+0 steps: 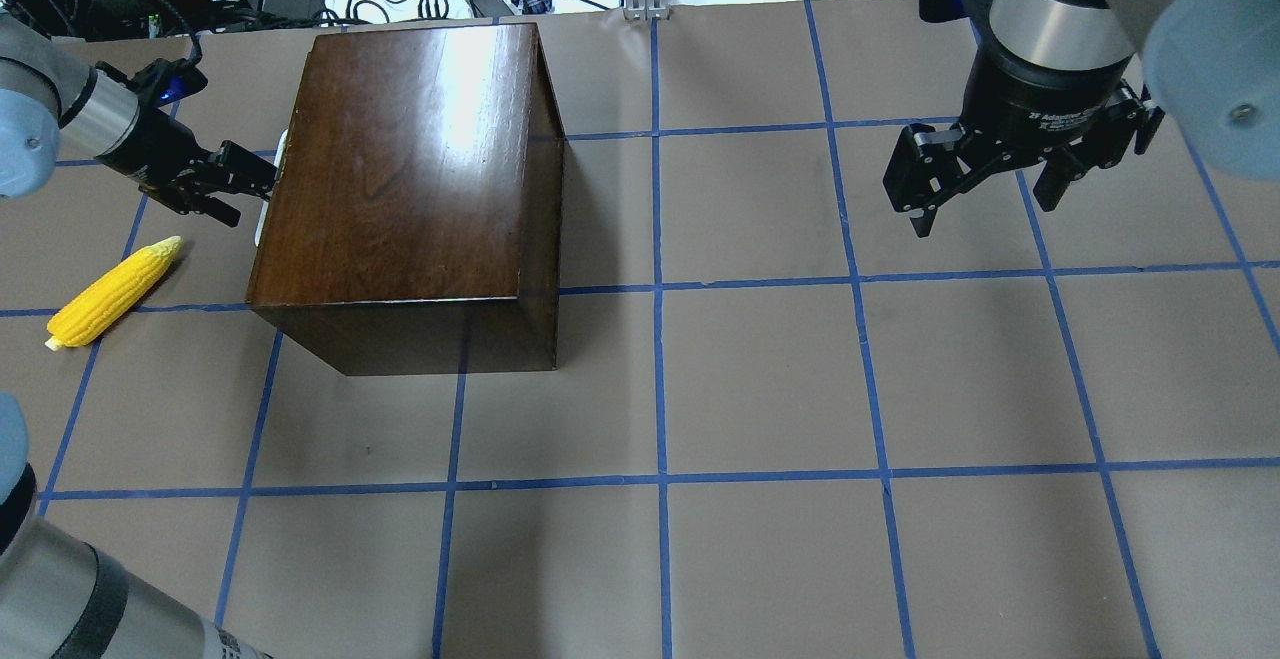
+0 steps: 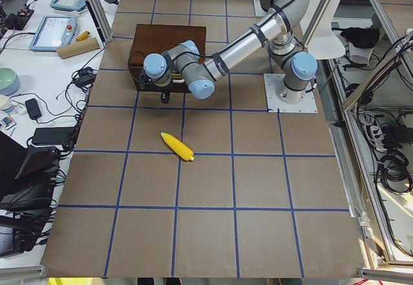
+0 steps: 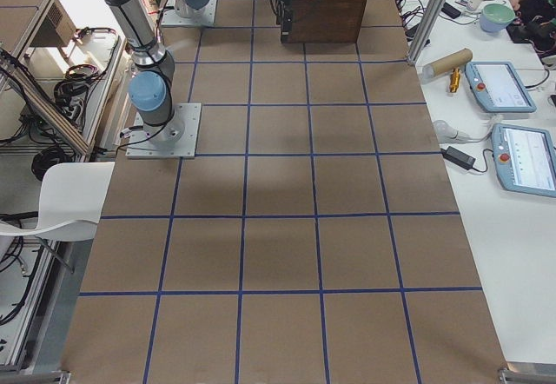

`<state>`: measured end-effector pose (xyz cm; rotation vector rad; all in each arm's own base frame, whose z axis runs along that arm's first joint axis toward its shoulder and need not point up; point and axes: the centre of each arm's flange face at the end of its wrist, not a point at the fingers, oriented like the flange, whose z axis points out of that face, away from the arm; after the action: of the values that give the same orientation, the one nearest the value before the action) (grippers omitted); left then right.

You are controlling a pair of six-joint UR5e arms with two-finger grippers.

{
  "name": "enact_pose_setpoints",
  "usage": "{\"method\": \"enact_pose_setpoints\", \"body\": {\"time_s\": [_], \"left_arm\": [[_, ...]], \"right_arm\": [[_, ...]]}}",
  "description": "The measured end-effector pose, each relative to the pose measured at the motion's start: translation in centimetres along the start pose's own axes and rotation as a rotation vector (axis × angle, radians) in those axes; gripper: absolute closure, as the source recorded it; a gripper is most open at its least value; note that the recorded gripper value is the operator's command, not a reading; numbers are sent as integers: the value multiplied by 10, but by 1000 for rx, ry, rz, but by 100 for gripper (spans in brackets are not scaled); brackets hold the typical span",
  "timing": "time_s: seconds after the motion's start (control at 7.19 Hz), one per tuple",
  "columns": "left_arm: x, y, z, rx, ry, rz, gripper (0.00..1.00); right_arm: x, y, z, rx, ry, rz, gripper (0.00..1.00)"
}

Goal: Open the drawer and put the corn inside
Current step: 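Pull the drawer outward with the left gripper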

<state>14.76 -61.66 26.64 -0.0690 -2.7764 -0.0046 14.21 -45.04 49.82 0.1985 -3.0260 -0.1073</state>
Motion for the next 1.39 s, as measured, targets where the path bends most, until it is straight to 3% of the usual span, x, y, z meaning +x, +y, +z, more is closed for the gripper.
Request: {"method": "enact_pose_setpoints", "body": {"time_s": [1.39], "left_arm": [[-44, 16, -21, -2, -57, -57, 0]], "right_arm": [[0, 0, 0, -1, 1, 0, 0]]}}
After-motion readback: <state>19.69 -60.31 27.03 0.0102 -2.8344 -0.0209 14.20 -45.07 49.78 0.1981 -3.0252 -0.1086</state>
